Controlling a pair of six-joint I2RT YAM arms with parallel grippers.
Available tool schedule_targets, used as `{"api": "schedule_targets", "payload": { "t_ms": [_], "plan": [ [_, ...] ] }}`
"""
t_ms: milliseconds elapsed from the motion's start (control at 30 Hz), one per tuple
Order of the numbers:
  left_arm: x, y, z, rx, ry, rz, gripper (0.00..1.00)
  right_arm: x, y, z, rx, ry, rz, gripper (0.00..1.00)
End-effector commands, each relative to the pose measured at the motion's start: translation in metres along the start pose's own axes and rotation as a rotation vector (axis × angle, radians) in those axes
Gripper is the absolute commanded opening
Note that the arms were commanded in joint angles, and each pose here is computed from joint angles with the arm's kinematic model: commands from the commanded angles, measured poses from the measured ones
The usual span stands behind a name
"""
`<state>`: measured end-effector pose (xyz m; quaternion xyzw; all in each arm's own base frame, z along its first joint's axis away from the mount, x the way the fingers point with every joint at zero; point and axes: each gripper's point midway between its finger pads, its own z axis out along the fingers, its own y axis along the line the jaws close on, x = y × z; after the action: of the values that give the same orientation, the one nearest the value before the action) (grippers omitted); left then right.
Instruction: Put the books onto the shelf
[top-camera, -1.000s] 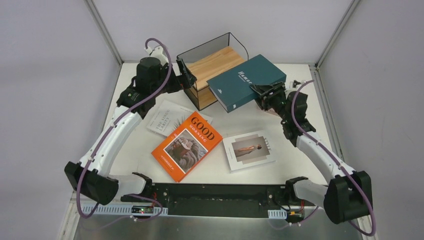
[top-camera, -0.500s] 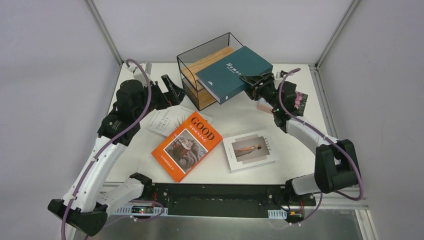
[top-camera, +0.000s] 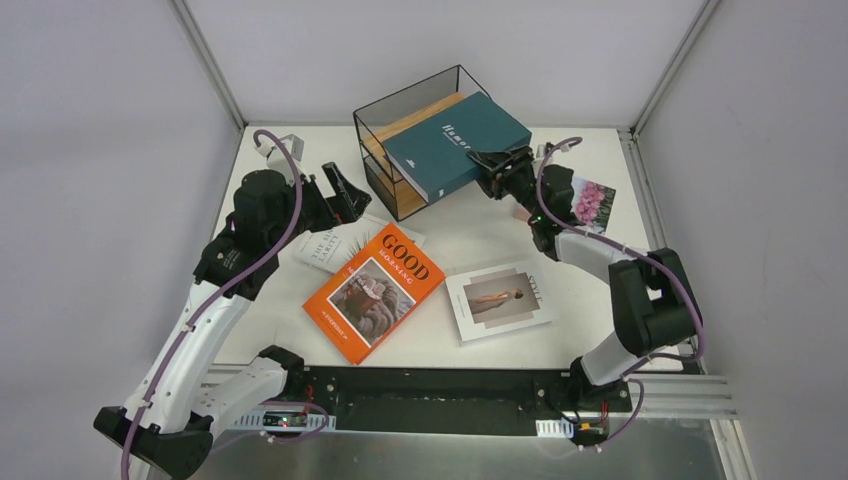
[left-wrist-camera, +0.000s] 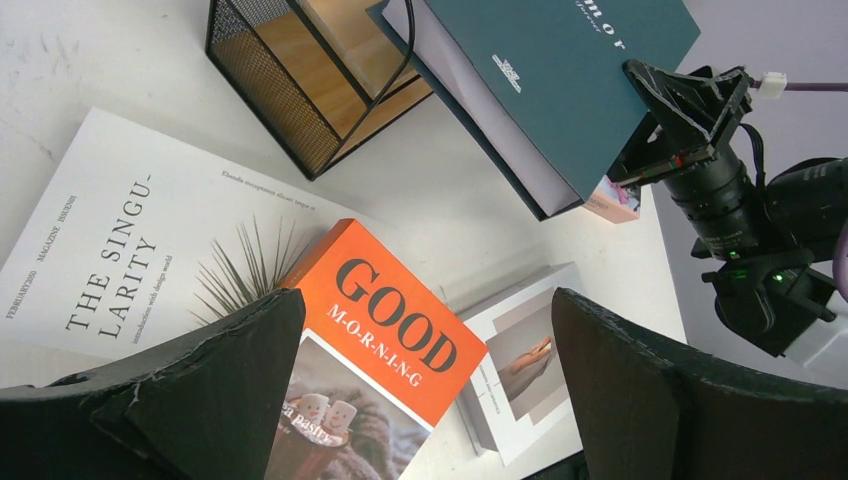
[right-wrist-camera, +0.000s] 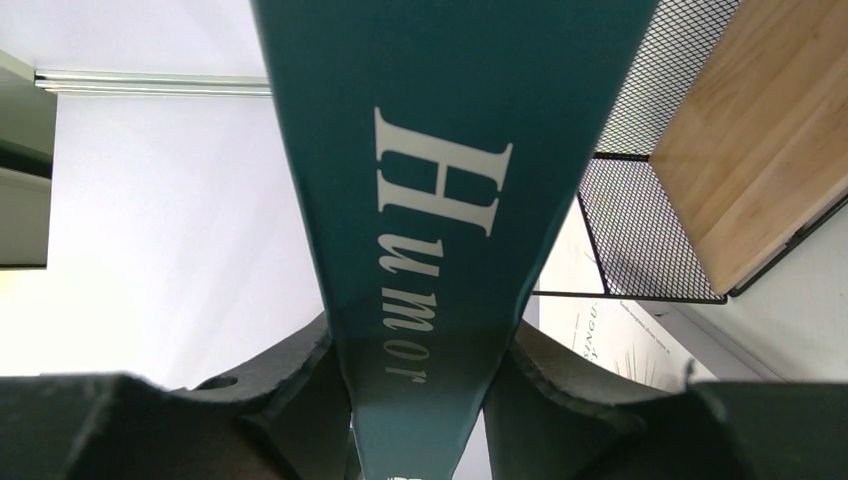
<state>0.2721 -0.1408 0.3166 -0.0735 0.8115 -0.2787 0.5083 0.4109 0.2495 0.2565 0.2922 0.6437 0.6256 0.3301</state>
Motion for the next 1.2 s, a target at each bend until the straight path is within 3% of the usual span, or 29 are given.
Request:
{"api": "schedule_targets", "payload": {
  "t_ms": [0,700,1000,1067,1167],
  "plan": [
    [-0.006,0.001,-0.004,-0.006,-0.027,0.005,0.99,0.007,0.016,0.011,-0.076,0.041,-0.031,0.05],
    [-0.008,0.000,-0.014,-0.008,-0.032,0.020,0.99,0.008,-0.015,0.048,0.030,0.065,-0.026,0.02],
    [-0.008,0.000,-0.016,-0.005,-0.037,0.012,0.99,0.006,-0.038,0.073,0.156,-0.005,-0.048,0.06],
    [-0.008,0.001,-0.018,-0.005,-0.040,0.009,0.99,0.008,-0.044,0.074,0.187,-0.014,-0.054,0.17],
    [-0.006,0.002,-0.018,-0.008,-0.039,0.006,0.99,0.013,-0.052,0.073,0.242,0.001,-0.065,0.59]
  ]
}}
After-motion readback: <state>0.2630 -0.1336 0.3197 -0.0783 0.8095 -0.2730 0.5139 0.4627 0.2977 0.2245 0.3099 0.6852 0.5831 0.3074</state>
